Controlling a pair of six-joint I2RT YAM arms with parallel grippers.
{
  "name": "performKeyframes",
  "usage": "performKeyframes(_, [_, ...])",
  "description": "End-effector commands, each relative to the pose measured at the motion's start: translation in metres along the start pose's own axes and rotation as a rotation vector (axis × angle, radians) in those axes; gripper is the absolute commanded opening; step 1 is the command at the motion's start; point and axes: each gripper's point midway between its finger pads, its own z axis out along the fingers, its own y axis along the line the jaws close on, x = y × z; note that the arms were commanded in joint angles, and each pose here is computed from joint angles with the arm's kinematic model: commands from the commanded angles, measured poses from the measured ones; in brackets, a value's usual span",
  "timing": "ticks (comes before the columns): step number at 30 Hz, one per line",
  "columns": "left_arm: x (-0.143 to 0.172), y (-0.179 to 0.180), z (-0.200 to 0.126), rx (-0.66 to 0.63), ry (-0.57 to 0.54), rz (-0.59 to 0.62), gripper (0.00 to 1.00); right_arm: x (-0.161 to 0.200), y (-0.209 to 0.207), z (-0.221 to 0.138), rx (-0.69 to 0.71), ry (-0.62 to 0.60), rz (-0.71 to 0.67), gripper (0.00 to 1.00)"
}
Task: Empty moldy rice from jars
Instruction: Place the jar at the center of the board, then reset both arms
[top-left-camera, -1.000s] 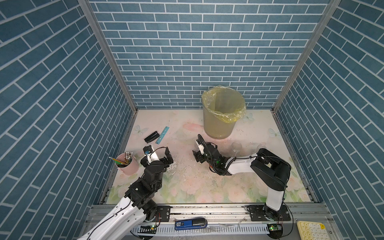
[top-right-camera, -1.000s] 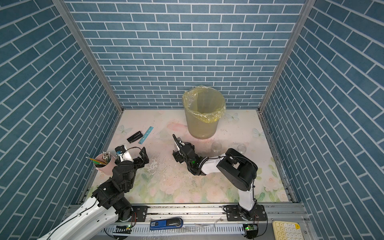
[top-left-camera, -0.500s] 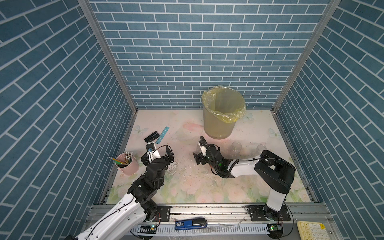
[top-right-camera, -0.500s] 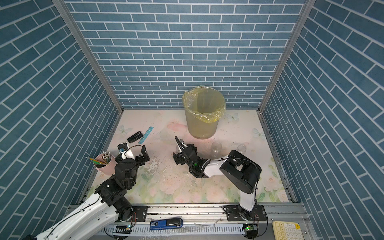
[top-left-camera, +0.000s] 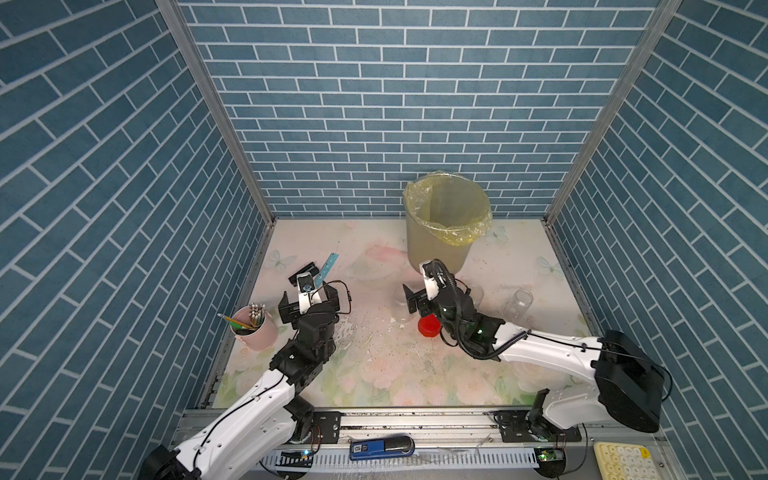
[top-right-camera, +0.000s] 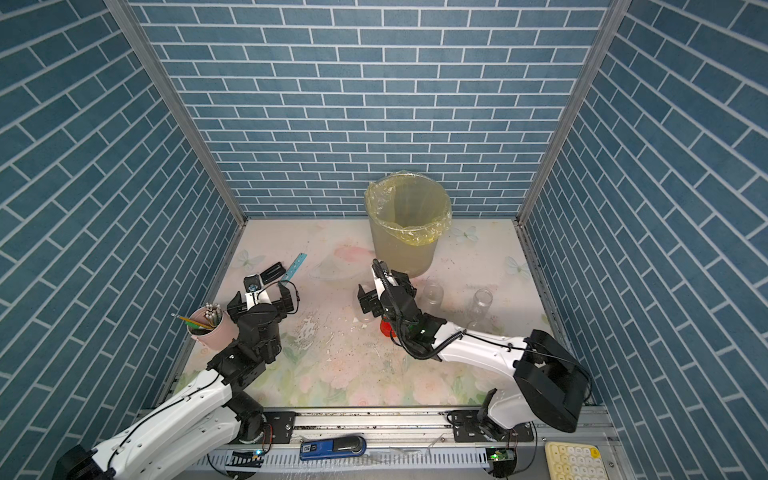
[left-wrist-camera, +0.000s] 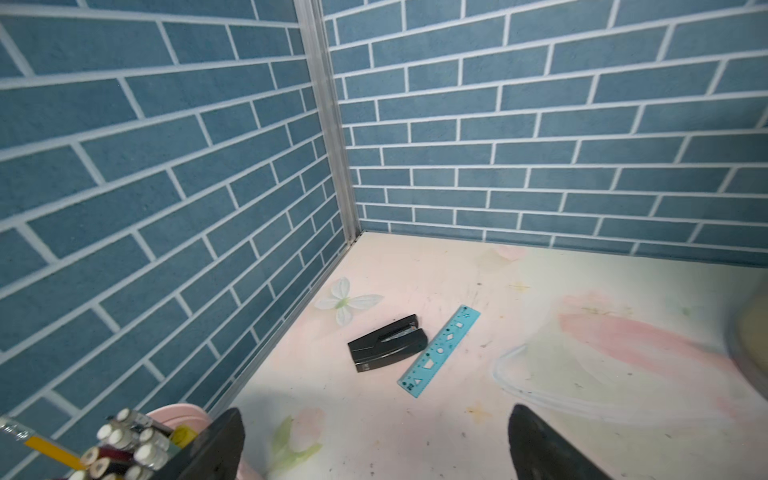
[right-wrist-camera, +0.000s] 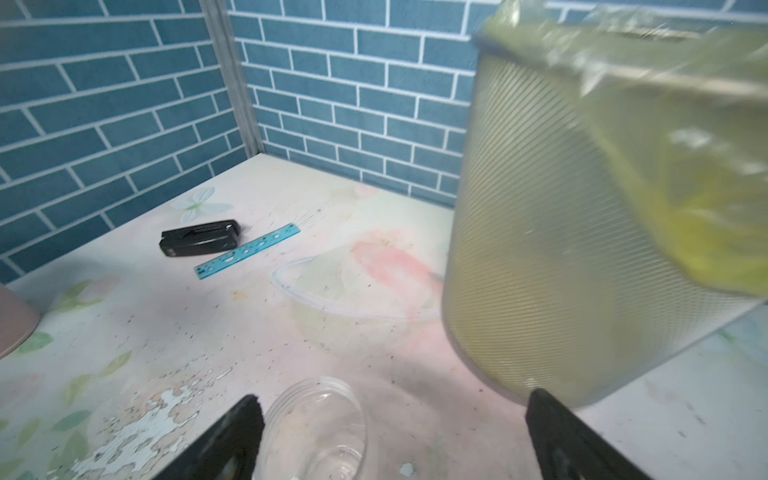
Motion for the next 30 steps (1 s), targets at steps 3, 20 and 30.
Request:
performKeyframes(3, [0.001,0.011,0.016,-0.042,-0.022,0.001,1.0,-0.029,-0.059,-0.046,0.184,-0.049,-0.061,0.99])
performKeyframes(20, [0.025,0.013,0.036,-0.045,0.022,0.053,0.99,0.017,-0.324,-0.154,0.907,0.041,0.297,0.99])
performKeyframes(30, [0.04,0.008,0.042,-0.01,0.021,0.039,1.0,0.084,-0.413,-0.158,1.098,0.121,0.424,0.99])
